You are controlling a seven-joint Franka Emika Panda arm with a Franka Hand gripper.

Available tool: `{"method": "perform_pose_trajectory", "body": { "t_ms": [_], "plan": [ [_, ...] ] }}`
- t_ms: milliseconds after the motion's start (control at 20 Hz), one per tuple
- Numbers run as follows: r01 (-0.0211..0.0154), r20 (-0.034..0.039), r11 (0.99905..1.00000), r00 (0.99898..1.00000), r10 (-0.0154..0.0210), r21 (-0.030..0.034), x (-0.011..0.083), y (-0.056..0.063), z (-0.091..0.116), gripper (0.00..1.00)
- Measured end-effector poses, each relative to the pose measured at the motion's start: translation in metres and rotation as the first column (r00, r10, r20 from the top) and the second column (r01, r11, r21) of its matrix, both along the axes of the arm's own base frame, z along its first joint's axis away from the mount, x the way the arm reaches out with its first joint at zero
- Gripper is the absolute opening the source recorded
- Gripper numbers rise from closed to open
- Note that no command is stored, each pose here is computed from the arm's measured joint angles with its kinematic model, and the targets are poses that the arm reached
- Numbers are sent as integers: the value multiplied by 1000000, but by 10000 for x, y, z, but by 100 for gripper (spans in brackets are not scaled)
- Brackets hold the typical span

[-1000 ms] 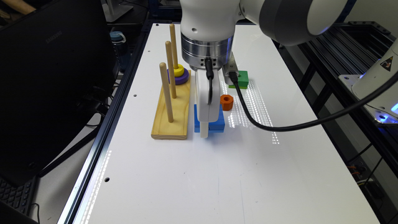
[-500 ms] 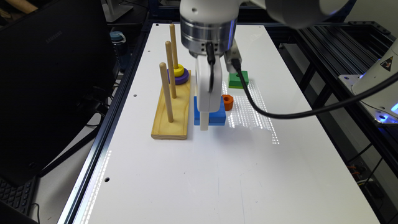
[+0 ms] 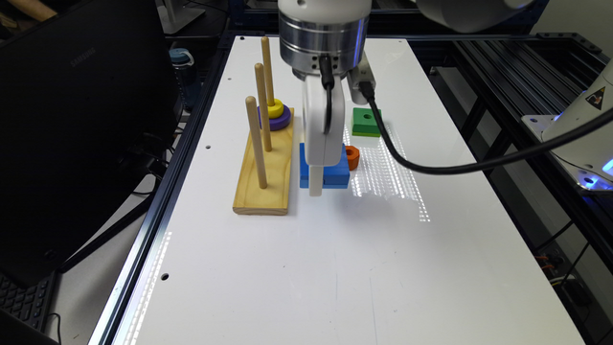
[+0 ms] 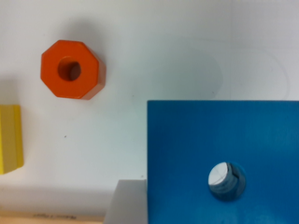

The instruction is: Pick up blue block.

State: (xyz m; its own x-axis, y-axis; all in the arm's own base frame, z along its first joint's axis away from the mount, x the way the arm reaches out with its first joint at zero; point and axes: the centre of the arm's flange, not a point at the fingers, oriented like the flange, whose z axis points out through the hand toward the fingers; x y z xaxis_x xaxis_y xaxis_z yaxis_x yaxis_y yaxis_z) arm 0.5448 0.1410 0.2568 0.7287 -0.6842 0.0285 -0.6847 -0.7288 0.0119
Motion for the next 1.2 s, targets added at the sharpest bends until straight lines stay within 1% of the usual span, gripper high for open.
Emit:
{"method": "perform_pose_trajectory", "body": {
  "t_ms": [100, 250, 350, 400, 450, 500, 600, 650, 700, 750, 900, 1000, 1100, 1150, 1200],
  "plan": [
    [407, -2407, 1000000, 999997, -408, -656, -12, 2, 98, 0],
    [575, -4587, 1000000, 999989, -578, -717, -14, -5, 107, 0],
    [484, -4585, 1000000, 999989, -487, -709, -15, -5, 107, 0],
    [805, 344, 999999, 1000000, -804, -1164, -6, -3, 141, 0],
    [1572, 4131, 999996, 999990, -1563, -2137, 2, 2, 233, 0],
    [2016, 5111, 999995, 999985, -2004, -2373, 2, 5, 345, 0],
    [1431, 2265, 999999, 999996, -1429, -735, -36, 1, 590, 0],
    [1160, 820, 999999, 999999, -1160, -138, -52, -5, 650, 0],
    [1097, -840, 999996, 999999, -1094, 2678, -66, -12, 679, 0],
    [991, -3405, 999992, 999994, -978, 3804, -67, -19, 667, 0],
    [1644, -8178, 999983, 999965, -1598, 5630, -63, -25, 633, 0],
    [2030, -2716, 999980, 999994, -2014, 5973, -46, -19, 684, 0],
    [3046, 2975, 999986, 999991, -3059, 4343, -47, -13, 779, 0],
    [3074, 4256, 999989, 999986, -3090, 3675, -58, -11, 831, 0],
    [2934, 4698, 999984, 999985, -2956, 4744, -65, -11, 866, 0]
  ]
}}
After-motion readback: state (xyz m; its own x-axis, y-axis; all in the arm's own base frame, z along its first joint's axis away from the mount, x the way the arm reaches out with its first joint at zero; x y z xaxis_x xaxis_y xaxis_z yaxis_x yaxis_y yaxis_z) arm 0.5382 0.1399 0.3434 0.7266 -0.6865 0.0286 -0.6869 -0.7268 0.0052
